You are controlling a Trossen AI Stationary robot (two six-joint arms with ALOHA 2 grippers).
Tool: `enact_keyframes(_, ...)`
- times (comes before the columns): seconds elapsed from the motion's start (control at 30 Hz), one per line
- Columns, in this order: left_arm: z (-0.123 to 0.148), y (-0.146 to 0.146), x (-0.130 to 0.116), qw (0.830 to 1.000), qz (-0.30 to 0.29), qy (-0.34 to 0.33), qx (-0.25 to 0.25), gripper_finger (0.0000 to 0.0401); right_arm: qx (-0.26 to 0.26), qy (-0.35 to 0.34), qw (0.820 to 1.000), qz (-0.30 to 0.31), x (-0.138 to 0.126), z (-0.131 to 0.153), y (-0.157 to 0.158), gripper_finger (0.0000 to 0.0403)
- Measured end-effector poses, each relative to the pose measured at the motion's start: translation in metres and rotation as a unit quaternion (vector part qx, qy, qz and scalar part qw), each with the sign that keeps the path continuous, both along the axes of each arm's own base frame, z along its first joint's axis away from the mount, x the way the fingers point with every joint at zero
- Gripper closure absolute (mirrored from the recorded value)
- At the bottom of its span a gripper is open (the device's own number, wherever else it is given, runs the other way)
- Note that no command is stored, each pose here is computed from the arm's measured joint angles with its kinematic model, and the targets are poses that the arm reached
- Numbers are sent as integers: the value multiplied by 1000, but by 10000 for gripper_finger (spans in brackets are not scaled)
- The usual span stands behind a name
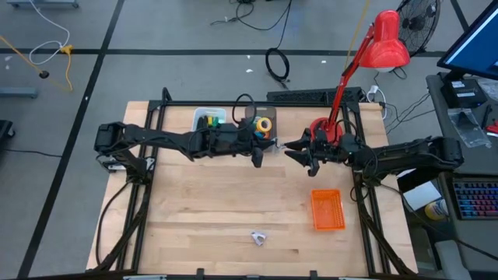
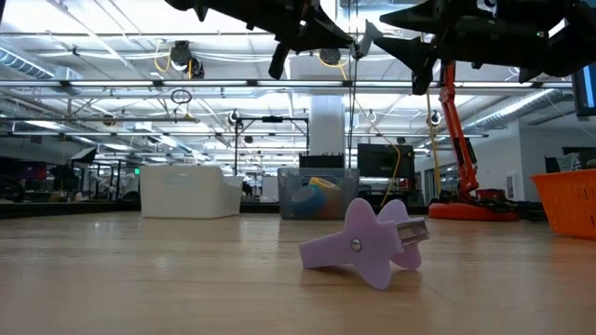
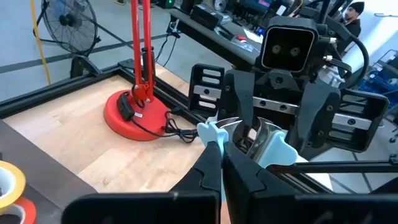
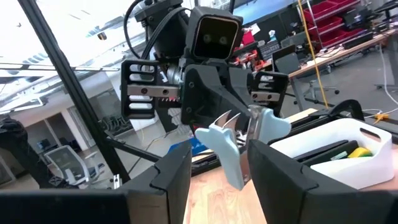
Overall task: Pick and place Stapler, Stapler remover, tape
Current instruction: Put the light blue staple remover into the orange basket
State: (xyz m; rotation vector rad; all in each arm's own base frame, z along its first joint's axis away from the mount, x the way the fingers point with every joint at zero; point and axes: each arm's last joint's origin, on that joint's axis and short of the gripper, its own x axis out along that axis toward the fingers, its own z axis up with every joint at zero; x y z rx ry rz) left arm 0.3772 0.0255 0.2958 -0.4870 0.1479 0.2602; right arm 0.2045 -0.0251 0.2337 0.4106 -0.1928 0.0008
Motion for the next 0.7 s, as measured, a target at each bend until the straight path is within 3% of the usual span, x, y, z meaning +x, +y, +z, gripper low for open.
enact_keyframes(0.33, -2, 1, 4, 1000, 1, -13, -2, 401, 1, 2, 1000, -9, 0, 0, -1, 275)
enact_keyframes(0.7, -2, 0, 4, 1000, -1, -13, -5, 401, -2, 2, 1000, -9, 0, 0, 0, 358)
